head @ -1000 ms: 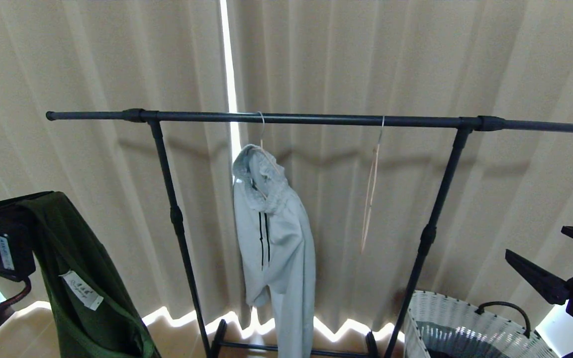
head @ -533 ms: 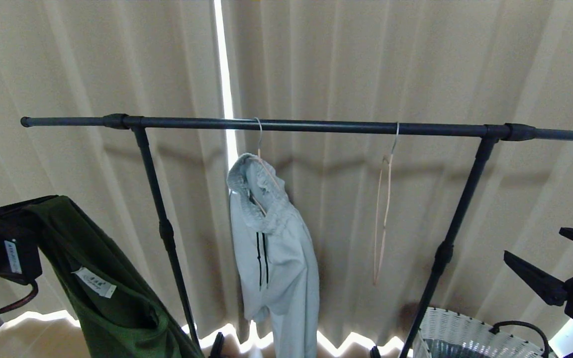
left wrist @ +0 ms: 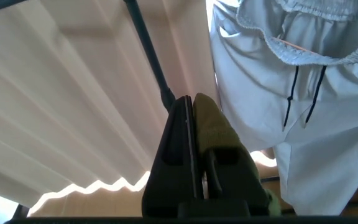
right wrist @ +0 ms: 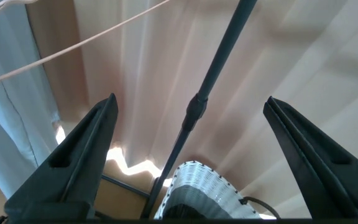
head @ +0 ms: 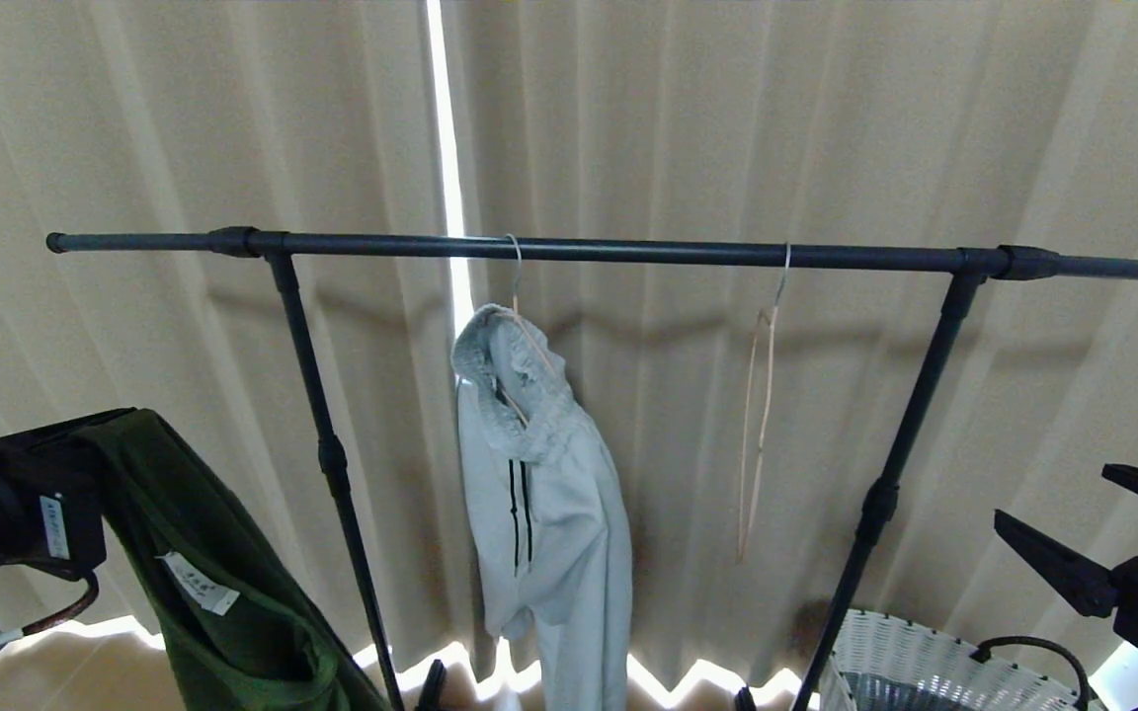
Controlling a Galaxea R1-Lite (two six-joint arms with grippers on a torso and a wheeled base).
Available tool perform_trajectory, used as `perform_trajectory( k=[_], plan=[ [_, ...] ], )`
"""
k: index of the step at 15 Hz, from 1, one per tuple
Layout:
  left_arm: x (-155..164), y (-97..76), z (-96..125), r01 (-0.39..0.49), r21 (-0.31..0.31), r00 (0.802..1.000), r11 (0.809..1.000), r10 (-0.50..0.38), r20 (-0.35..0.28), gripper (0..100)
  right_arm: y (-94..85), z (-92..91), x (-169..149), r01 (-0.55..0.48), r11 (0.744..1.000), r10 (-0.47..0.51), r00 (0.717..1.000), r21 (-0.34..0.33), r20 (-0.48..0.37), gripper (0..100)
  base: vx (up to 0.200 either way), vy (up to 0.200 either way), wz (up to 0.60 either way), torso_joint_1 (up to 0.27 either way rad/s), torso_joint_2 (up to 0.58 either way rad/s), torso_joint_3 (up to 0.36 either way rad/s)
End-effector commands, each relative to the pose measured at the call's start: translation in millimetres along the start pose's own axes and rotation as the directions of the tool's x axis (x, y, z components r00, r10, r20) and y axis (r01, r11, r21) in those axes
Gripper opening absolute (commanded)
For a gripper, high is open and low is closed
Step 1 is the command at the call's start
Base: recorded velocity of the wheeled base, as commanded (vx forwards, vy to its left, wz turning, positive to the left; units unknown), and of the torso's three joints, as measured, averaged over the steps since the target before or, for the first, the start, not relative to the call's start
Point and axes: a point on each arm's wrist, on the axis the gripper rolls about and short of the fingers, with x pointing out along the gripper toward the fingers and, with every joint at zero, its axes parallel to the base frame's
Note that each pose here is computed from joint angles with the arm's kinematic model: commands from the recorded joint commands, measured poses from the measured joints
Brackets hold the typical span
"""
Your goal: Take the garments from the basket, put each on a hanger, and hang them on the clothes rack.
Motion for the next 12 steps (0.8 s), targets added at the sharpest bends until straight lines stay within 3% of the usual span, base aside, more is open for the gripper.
perform_trajectory(
  k=[1,7,12],
  plan=[
    [2.2,-0.6,-1.3,0.002,0.002,1.000,1.000,-0.002,-0.011,0,-0.7,0.3,3.2,-0.001,1.000,0.001,1.000,0.001,-0.006,100,0.000,0.000,0.00,0.000,0.00,0.000],
    [7.3,-2.8,-6.7,0.016,0.006,0.999,1.000,-0.016,-0.040,0,-1.7,-1.4,10.1,-0.008,1.000,0.008,1.000,0.006,-0.030,100,0.000,0.000,0.00,0.000,0.00,0.000],
    [8.0,-3.1,-7.2,0.017,0.006,0.999,1.000,-0.017,-0.043,0,-1.7,-1.8,10.7,-0.007,1.000,0.007,0.999,0.007,-0.033,100,0.000,0.200,0.00,0.000,0.00,0.001]
  ],
)
